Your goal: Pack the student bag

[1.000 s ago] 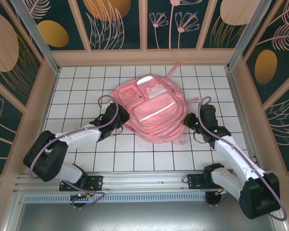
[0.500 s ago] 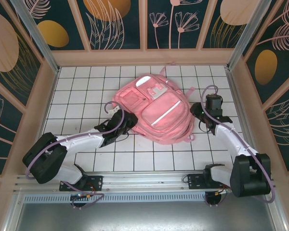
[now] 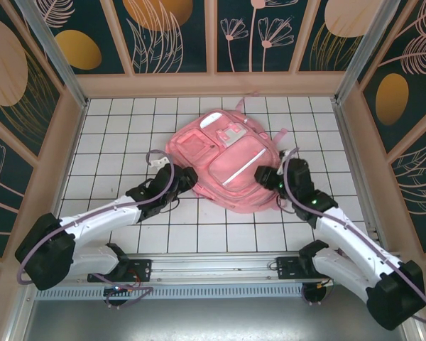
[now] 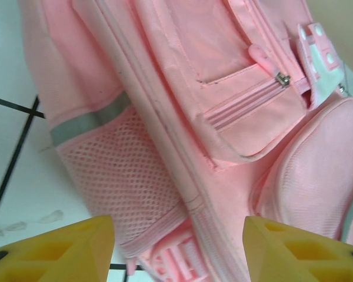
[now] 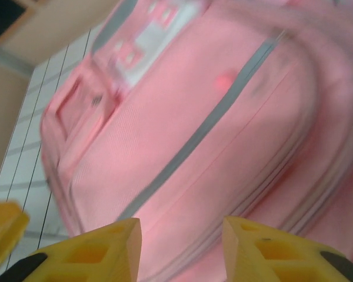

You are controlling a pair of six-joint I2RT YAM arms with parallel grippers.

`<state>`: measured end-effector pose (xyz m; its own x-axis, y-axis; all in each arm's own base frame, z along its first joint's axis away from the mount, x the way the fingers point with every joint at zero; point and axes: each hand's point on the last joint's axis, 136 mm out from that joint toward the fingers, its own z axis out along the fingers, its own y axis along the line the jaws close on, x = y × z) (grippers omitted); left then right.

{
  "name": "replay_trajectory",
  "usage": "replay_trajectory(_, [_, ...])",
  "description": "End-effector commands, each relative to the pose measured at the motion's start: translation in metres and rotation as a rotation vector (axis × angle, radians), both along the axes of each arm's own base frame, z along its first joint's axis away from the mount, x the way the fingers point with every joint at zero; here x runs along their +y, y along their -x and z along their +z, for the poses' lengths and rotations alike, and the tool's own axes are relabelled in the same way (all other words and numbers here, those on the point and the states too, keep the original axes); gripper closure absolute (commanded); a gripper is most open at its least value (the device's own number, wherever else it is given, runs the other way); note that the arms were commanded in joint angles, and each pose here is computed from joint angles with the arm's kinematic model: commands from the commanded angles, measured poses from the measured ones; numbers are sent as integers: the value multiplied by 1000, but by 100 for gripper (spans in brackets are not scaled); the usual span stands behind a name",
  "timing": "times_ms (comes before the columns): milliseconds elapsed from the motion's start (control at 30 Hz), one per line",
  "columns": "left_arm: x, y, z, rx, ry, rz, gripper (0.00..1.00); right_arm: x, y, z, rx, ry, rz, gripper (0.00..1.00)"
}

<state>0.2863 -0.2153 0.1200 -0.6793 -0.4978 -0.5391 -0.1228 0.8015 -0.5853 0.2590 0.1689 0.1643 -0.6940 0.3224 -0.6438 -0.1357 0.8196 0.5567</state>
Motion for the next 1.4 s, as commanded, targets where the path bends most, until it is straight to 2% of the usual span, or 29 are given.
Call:
replay_trajectory(0, [20,9,-20,16,-129,-27,41,22,18,-5,-15,-8,22,62])
replay_trajectory(233, [45,-2,-28,27,-85,16,42,87,53,-18,-93,98,129,65])
replay_trajectory(333, [46,-3,-29,20,-72,10,45,108,57,-29,-105,183,158,65])
replay_trajectory(467, [38,8,-37,5,-5,-53,48,113,43,-41,-76,257,112,66])
replay_trajectory(633, [40,29,-52,-35,46,-104,50,113,26,-42,-45,243,99,65])
replay_trajectory(733, [42,38,-59,-70,3,-114,51,110,18,-40,-28,217,97,65])
replay_trajectory(800, [37,43,-60,-105,-32,-134,60,108,15,-37,-25,205,93,65])
replay_trajectory(833, [34,45,-59,-129,-44,-139,62,108,13,-35,-26,198,91,65])
replay_trajectory(1000, [21,45,-64,-182,-56,-173,61,108,9,-23,-34,150,101,63])
replay_trajectory(1133, [-4,44,-62,-231,-81,-233,58,109,6,-22,-24,147,101,63])
replay_trajectory(1367, [-25,40,-67,-268,-100,-246,58,110,7,-24,-10,128,106,63])
